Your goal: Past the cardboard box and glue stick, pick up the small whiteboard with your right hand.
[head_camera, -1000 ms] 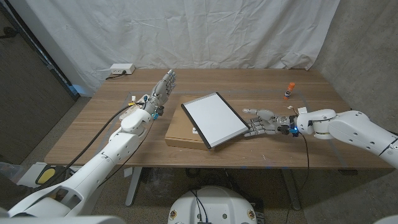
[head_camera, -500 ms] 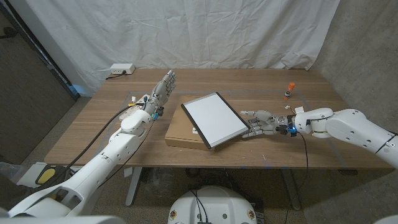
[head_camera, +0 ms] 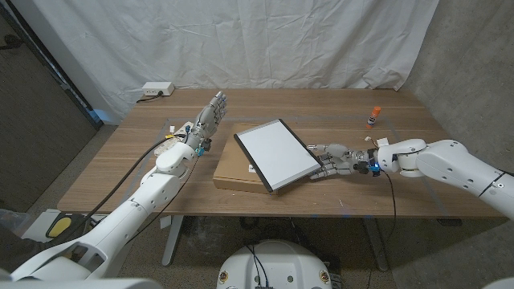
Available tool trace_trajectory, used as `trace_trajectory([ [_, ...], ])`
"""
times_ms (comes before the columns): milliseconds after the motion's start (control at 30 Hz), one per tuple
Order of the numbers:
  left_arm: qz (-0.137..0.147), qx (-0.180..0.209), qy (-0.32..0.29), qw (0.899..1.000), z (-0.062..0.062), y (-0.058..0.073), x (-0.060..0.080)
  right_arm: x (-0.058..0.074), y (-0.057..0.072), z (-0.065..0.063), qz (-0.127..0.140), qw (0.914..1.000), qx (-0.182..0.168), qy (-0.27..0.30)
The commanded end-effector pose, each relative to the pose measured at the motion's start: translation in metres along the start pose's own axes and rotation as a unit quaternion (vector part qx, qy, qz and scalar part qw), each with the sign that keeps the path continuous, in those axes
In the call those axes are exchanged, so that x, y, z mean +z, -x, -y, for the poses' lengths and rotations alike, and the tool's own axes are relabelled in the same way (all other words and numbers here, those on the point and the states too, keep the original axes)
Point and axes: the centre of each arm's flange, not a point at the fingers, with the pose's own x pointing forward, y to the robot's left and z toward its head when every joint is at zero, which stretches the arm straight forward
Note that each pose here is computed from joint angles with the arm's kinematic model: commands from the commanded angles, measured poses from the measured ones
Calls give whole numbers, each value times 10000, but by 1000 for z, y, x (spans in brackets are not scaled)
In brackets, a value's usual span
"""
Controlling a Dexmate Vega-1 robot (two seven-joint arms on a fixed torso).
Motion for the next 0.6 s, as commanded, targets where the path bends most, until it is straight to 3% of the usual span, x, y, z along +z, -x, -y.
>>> trace_trajectory([
  [33,9,-8,40,10000,1,0,-3,0,-10,1,-66,9999,140,-73],
  [600,28,37,24,10000,2,4,-1,6,-15,0,-167,9993,299,169],
])
